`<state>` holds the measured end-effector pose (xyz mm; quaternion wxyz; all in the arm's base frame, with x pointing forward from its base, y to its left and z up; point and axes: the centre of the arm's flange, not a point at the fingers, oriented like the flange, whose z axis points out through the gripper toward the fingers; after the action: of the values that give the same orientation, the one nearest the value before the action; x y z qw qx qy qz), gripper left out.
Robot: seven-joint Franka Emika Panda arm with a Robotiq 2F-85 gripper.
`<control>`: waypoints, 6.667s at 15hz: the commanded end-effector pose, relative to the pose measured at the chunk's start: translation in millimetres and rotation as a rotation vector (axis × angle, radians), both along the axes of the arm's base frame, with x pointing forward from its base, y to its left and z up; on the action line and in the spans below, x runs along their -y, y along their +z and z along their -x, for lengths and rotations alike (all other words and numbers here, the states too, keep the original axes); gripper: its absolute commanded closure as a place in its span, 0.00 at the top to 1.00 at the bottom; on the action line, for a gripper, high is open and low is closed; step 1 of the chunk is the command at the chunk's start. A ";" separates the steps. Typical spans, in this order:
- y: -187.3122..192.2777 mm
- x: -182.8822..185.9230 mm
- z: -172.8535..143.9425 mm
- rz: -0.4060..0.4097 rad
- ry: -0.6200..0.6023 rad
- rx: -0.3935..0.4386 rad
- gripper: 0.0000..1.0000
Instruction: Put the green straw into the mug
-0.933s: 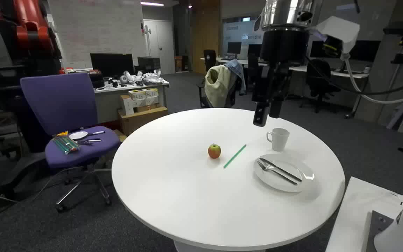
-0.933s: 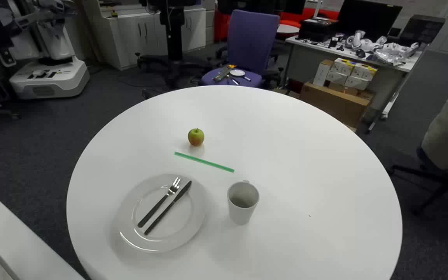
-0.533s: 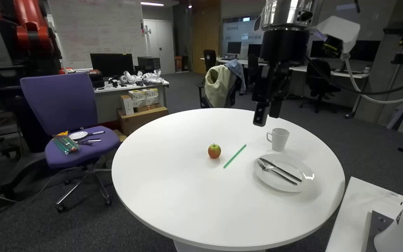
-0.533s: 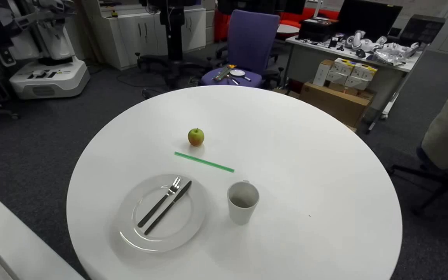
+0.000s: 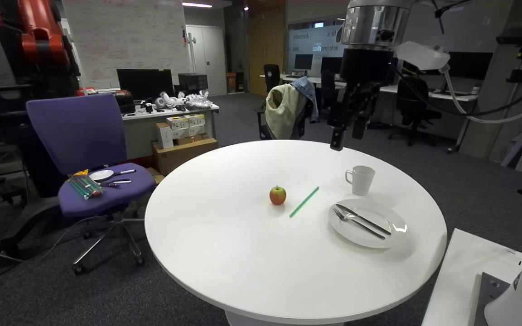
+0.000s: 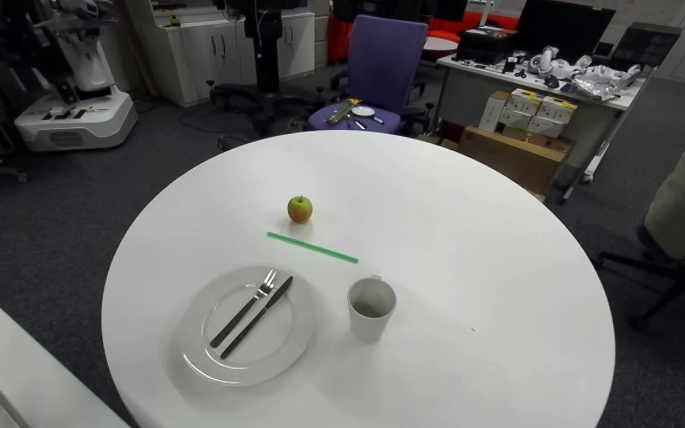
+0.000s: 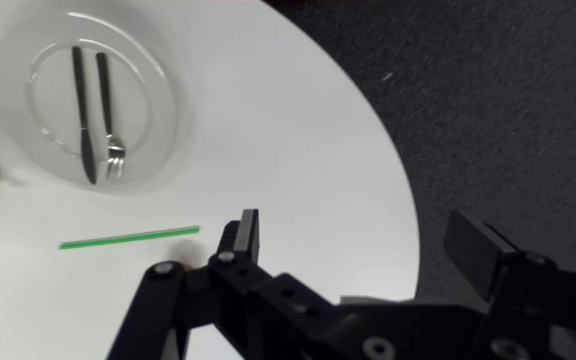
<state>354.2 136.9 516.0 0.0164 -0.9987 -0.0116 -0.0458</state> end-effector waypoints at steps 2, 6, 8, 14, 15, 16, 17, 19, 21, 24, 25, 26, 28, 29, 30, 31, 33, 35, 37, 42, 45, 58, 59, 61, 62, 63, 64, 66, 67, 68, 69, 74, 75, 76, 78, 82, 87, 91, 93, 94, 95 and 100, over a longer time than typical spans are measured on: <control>-5.1 86.4 -34.4 0.018 -0.236 0.097 1.00; -25.4 148.4 -58.4 0.015 -0.464 0.116 1.00; -33.8 165.2 -65.6 0.016 -0.577 0.130 1.00; -47.6 169.7 -69.0 -0.045 -0.744 0.084 1.00; -47.5 167.4 -69.6 -0.053 -0.759 0.082 1.00; -47.0 165.9 -69.9 -0.057 -0.766 0.082 1.00; -46.8 165.4 -70.0 -0.059 -0.769 0.082 1.00; -46.5 162.2 -73.4 -0.049 -0.781 0.085 1.00; -48.0 165.2 -87.4 0.000 -0.935 0.092 1.00; -56.5 181.8 -103.6 0.002 -1.107 0.085 1.00; -62.4 190.7 -108.7 0.012 -1.163 0.082 1.00; -70.0 200.6 -114.3 0.021 -1.218 0.083 1.00; -86.1 219.1 -126.7 0.031 -1.334 0.097 1.00; -95.2 228.8 -136.6 0.028 -1.390 0.114 1.00; -102.6 236.4 -144.2 0.011 -1.445 0.135 1.00; -111.1 243.6 -153.8 0.003 -1.497 0.161 1.00; -127.4 254.6 -171.2 -0.014 -1.599 0.209 1.00; -143.5 261.3 -185.0 -0.020 -1.674 0.228 1.00; -159.8 264.2 -196.8 -0.024 -1.720 0.210 1.00; -183.9 259.6 -192.1 -0.008 -1.707 0.140 1.00; -186.0 258.2 -195.4 -0.007 -1.705 0.138 1.00; -272.5 293.2 -267.4 -0.017 -1.718 -0.001 1.00; -282.2 287.3 -273.5 -0.021 -1.709 -0.017 1.00; -296.5 277.0 -282.9 -0.027 -1.686 -0.041 1.00; -303.0 271.7 -285.5 -0.027 -1.665 -0.044 1.00; -309.4 267.7 -287.0 -0.017 -1.639 -0.039 1.00; -314.6 264.2 -289.3 -0.005 -1.619 -0.035 1.00; -326.3 258.2 -290.2 0.016 -1.578 -0.033 1.00; -330.6 256.2 -290.5 0.023 -1.564 -0.036 1.00; -336.3 256.0 -289.7 0.031 -1.552 -0.040 1.00; -340.7 256.0 -288.9 0.038 -1.542 -0.045 1.00; -358.4 271.4 -280.7 0.071 -1.527 -0.064 1.00; -360.2 274.5 -279.4 0.078 -1.528 -0.064 1.00; -361.4 277.9 -278.5 0.081 -1.530 -0.066 1.00; -361.6 282.5 -277.5 0.085 -1.532 -0.066 1.00; -359.8 283.4 -275.3 0.067 -1.482 -0.073 1.00; -360.0 281.4 -277.4 0.053 -1.420 -0.068 1.00; -362.9 281.7 -280.7 0.033 -1.439 -0.074 1.00; -365.5 280.7 -282.6 0.027 -1.442 -0.077 1.00; -367.2 280.4 -283.4 0.025 -1.443 -0.080 1.00; -369.4 280.2 -284.2 0.024 -1.443 -0.083 1.00; -381.5 279.2 -288.6 0.031 -1.440 -0.095 1.00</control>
<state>633.0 -138.8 136.7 -0.0447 -0.7533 0.6562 -0.0010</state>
